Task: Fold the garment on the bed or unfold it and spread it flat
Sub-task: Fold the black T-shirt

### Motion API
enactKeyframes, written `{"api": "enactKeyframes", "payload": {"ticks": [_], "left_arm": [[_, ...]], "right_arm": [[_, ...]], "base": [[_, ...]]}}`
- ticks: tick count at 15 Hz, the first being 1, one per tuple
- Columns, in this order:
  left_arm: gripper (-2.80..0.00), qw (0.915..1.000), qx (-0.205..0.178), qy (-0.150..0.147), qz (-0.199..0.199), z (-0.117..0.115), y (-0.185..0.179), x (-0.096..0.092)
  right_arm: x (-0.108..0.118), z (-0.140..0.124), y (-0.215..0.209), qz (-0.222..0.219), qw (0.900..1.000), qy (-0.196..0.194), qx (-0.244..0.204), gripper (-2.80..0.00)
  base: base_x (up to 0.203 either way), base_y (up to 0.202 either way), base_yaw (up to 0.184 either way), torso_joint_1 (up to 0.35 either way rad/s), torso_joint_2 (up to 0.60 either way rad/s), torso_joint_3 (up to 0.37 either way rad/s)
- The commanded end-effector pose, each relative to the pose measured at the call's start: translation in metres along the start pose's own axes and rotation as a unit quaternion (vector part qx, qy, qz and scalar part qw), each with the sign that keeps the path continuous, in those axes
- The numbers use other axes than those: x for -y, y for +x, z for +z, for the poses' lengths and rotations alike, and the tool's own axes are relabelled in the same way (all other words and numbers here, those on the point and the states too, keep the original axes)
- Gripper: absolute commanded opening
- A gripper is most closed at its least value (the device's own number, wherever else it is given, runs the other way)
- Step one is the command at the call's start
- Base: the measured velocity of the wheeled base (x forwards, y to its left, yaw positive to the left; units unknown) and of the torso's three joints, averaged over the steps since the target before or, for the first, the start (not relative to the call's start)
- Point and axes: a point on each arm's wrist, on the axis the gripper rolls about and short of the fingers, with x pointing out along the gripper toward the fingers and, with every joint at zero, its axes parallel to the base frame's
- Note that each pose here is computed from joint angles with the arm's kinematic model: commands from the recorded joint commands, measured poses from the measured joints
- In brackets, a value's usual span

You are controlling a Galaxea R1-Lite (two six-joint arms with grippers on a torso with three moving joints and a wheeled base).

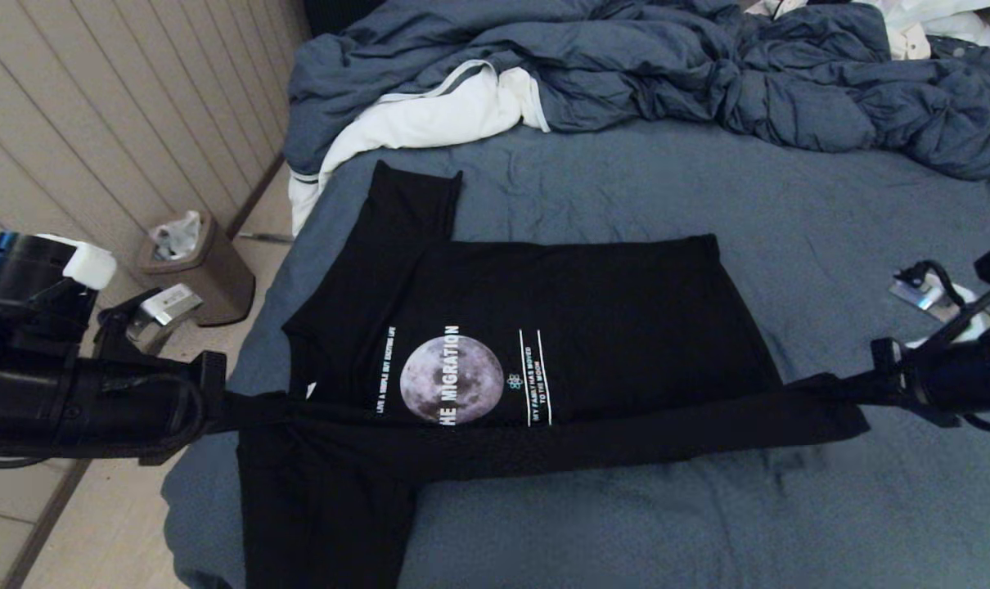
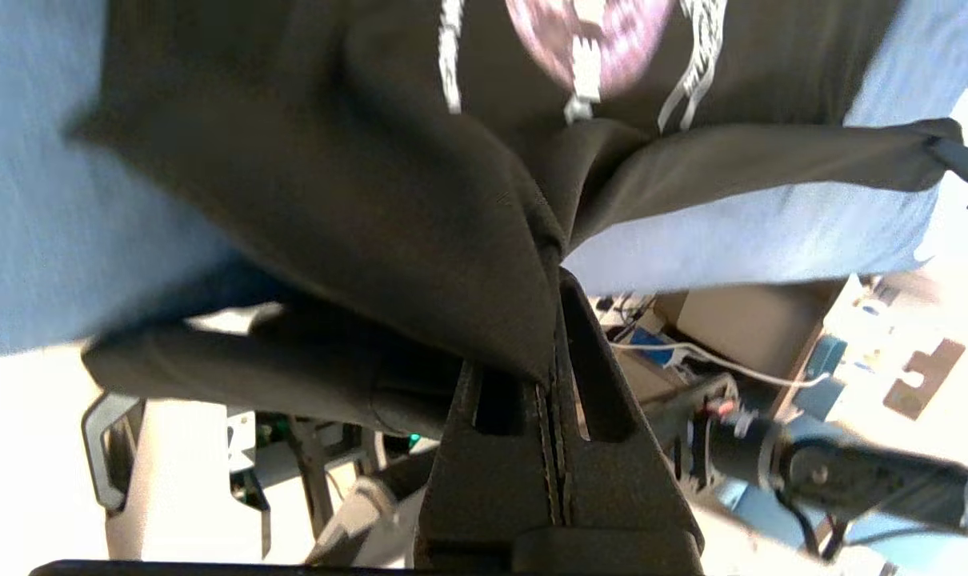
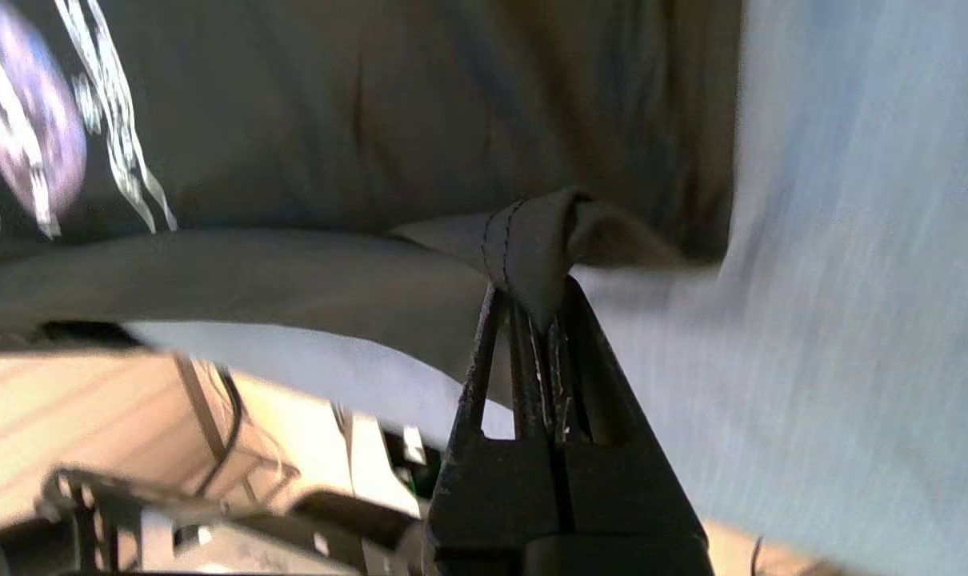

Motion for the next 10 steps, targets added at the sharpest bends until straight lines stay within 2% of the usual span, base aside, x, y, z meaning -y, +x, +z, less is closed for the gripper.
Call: {"api": "enactKeyframes", "payload": {"ticks": [1,5,10], "left_arm": [[-2.80,0.9996,-0.008,-0.025,0.013,0.021,0.019,-0.015],[-2.80,0.9989,0.011,-0.041,0.020,0.051,0.030,-0.031],[-2.80,0.9985,0.024,-0.050,0.001,0.072,0.033,-0.034]], "right_arm": [[0.012,0.014,0.023,0.003,1.000,0.022,-0.019,-2.80],[0.021,0.030,0.045,0.006,0.999,0.034,-0.029,-2.80],[0.026,0.048,0.054,0.007,0.999,0.038,-0.018,-2.80]], "base": [[0.000,0.000,0.000,0.000,0.00,0.000],[0.000,0.000,0.000,0.000,0.00,0.000],[0.000,0.000,0.000,0.000,0.00,0.000]]}}
